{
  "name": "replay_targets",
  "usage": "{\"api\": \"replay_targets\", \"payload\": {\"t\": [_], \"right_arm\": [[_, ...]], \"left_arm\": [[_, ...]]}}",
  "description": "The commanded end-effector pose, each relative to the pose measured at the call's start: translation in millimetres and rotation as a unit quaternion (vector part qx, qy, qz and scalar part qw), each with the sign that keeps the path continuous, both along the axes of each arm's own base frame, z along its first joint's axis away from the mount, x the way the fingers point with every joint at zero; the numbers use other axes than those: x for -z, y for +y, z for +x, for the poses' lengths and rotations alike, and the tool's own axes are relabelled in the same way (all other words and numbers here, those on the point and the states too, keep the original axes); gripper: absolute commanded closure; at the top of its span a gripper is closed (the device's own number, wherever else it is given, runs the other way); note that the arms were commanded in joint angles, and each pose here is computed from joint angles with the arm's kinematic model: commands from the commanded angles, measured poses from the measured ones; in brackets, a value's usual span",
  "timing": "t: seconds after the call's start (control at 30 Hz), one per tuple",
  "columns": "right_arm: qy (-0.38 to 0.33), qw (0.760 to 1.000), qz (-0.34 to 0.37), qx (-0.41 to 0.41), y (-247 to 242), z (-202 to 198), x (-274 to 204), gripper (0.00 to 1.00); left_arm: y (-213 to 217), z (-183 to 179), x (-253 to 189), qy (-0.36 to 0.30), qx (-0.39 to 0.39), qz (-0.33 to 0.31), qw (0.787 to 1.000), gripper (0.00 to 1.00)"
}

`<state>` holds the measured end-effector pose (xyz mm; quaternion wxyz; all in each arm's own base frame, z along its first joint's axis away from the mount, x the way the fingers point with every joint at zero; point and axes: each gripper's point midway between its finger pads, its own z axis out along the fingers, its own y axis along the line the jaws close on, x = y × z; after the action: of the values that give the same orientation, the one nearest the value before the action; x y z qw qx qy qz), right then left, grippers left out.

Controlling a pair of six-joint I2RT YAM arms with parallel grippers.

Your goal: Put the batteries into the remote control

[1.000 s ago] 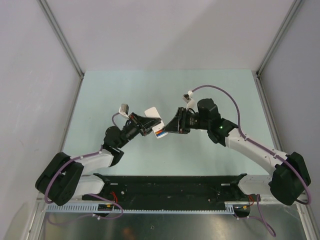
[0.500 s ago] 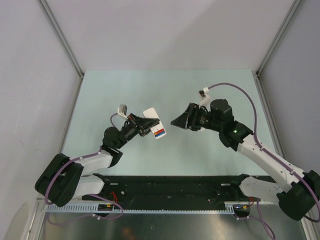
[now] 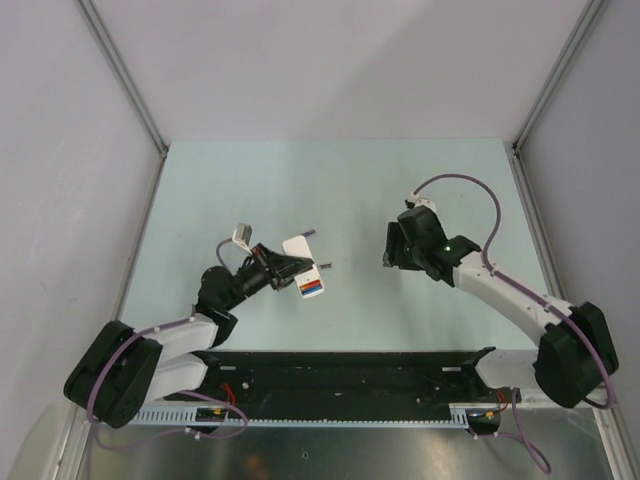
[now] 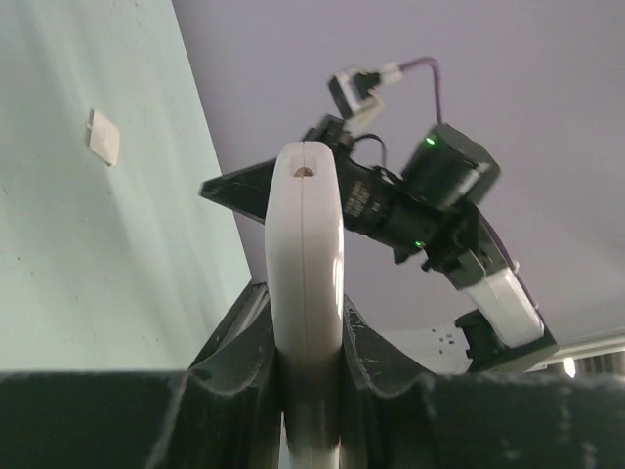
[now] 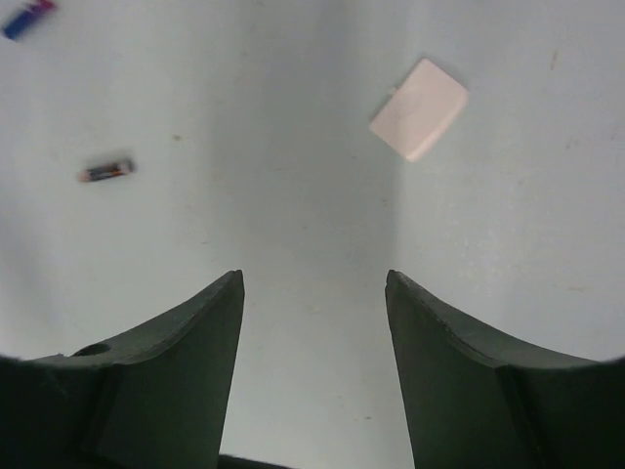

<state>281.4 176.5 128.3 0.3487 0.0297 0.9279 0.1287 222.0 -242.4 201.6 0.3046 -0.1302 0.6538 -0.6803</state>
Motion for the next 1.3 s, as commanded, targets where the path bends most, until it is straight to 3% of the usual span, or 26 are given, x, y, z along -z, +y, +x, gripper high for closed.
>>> {"api": "replay_targets", "payload": {"t": [0.0,0.27,0.53,0.83,1.0,1.27], "right_arm": [[0.013,0.998,-0.063,0.007,-18,11,25,0.34],[0.043,0.994,-0.067,0.076,-34,35,59,0.30],[0.038,0.990,-0.138,0.009,-36,56,82,0.31],[0.056,0.986,-0.151,0.030,-48,55,89,0.38],[0.047,0.988,-0.149,-0.018,-38,65,90,0.26],[0.077,0.978,-0.181,-0.073,-34,73,102,0.22]], "left_arm": [[4,-12,-13,-0.048,0.011,0.000,0.999,1.00],[10,-16,-10,-0.047,-0.002,0.010,0.999,1.00],[10,-19,-14,-0.055,0.003,0.011,0.998,1.00],[11,-19,-11,-0.053,0.001,0.015,0.999,1.00],[9,-19,-11,-0.053,0.004,0.016,0.998,1.00],[9,-23,-15,-0.057,0.011,0.012,0.998,1.00]]}}
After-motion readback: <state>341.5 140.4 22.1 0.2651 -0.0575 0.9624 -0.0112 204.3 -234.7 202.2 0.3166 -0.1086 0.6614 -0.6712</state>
